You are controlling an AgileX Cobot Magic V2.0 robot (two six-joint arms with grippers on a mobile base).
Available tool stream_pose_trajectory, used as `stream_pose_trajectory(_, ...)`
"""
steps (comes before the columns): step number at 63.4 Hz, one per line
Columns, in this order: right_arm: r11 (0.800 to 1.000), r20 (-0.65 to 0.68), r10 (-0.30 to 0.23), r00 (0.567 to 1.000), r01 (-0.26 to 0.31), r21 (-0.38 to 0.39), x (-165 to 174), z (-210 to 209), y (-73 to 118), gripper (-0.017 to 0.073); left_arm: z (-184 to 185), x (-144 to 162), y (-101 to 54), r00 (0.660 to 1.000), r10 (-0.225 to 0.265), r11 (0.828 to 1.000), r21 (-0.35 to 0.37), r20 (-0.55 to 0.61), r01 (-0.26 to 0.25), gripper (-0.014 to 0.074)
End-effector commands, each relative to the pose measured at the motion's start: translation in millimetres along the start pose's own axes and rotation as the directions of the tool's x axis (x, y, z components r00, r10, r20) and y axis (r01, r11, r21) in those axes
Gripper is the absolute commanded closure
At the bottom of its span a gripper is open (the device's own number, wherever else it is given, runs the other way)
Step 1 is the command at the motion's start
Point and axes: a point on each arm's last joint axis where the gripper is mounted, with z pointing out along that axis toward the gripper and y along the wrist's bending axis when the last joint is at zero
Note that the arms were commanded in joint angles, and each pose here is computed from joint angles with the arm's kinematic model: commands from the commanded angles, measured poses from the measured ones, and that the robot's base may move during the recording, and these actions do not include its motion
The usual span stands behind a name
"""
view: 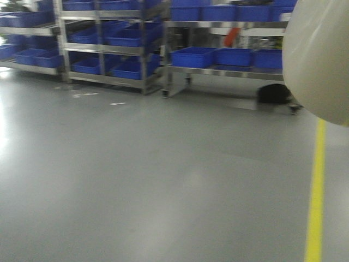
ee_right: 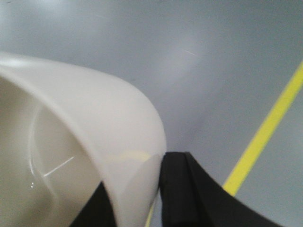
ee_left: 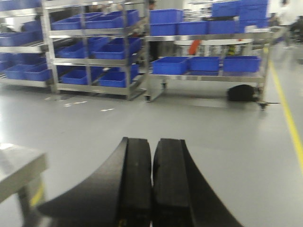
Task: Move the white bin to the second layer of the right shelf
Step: 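Drive the base away from the table holding the bin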
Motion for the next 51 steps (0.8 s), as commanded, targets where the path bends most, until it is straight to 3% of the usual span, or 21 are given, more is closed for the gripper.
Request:
stream_pose_trajectory(1, 1.0, 0.12, 0.004, 0.993, -0.002, -0.016, -16.3, -6.8, 2.4, 0.0504, -0.7, 2.2, 0.4, 0.997, -0.015, 1.0, -0.004, 0.073, 0.016, 0.0509)
stream_pose_trajectory(51, 1.0, 0.114, 0.004, 0.994, -0.002, -0.015, -15.6, -6.7, 2.3, 0.0504, -0.7, 2.2, 0.4, 0.997, -0.015, 1.0, -0.004, 0.073, 0.016, 0.0509)
